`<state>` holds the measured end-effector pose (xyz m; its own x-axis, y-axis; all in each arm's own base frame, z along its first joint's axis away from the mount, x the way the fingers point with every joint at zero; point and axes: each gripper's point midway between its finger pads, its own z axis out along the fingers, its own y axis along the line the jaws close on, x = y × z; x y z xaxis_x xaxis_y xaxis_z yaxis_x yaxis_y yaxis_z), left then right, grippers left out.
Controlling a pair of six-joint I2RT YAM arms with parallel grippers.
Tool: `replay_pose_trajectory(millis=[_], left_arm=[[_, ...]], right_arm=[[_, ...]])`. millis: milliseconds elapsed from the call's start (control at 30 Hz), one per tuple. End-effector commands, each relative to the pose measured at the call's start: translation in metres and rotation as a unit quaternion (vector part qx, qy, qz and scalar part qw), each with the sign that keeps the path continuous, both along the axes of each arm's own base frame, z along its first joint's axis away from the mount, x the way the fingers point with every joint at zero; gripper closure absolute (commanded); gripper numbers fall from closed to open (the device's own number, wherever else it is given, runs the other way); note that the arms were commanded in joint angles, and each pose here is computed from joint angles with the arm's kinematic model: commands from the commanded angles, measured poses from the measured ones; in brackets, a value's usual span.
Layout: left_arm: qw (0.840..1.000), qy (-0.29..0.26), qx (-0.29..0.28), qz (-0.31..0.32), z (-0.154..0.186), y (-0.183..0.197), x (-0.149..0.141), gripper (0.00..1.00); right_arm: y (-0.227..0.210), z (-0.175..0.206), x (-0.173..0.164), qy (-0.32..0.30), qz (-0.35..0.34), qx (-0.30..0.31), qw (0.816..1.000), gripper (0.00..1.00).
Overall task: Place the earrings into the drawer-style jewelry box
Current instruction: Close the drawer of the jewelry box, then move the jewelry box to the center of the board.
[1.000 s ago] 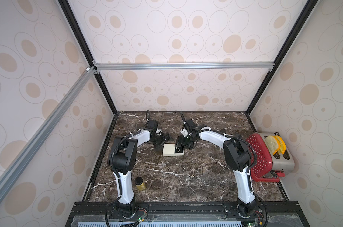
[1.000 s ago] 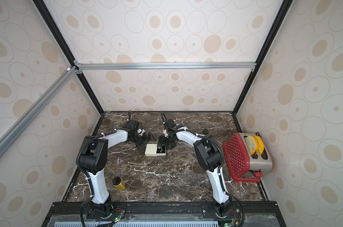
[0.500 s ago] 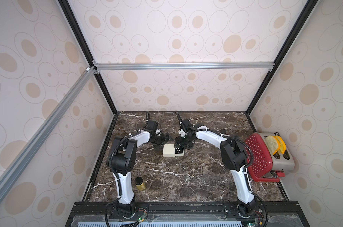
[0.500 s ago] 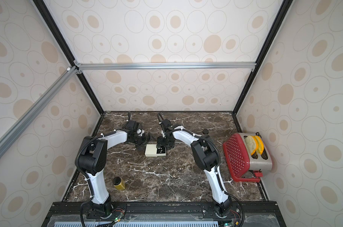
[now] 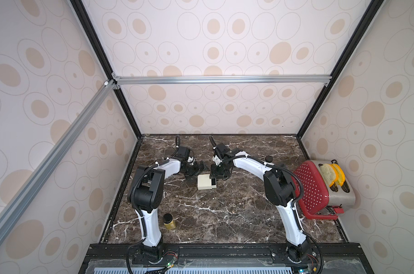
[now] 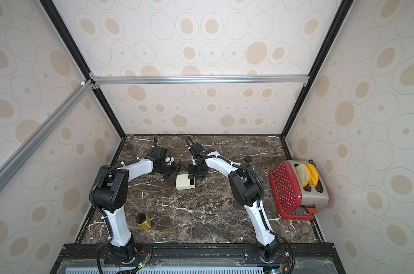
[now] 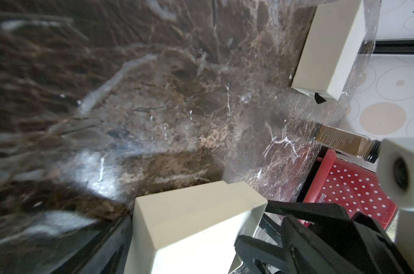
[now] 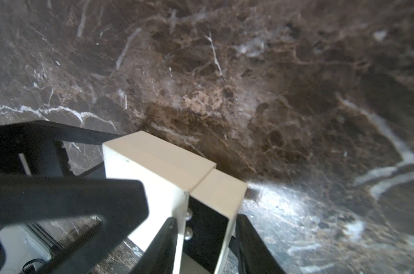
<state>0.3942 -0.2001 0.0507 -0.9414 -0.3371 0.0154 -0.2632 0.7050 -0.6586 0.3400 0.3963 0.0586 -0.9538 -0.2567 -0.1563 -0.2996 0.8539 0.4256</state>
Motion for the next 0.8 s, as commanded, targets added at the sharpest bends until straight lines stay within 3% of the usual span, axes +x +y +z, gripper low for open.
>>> replay_pose_trajectory(millis=[0,233,433,767], left_arm=[[1.000,-0.008,-0.022,-0.010,0.014,-0.012,-0.004,0.01],[1.000,-0.007,-0.022,-0.009,0.014,-0.011,-0.004,0.01],[1.000,-0.019,-0.025,0.000,0.023,-0.014,0.013,0.01],[0.998,-0.053,-0.020,0.020,0.039,-0.026,0.079,0.01]], right_arm=[[0.013,-0.009,-0.007,0.017,0.009,0.006,1.000,0.61],[0.023,-0.012,-0.003,0.018,0.011,0.029,0.999,0.82],[0.023,-0.005,0.014,-0.003,0.008,0.045,0.999,0.81],[0.024,0.012,0.079,-0.079,0.007,0.079,0.994,0.75]])
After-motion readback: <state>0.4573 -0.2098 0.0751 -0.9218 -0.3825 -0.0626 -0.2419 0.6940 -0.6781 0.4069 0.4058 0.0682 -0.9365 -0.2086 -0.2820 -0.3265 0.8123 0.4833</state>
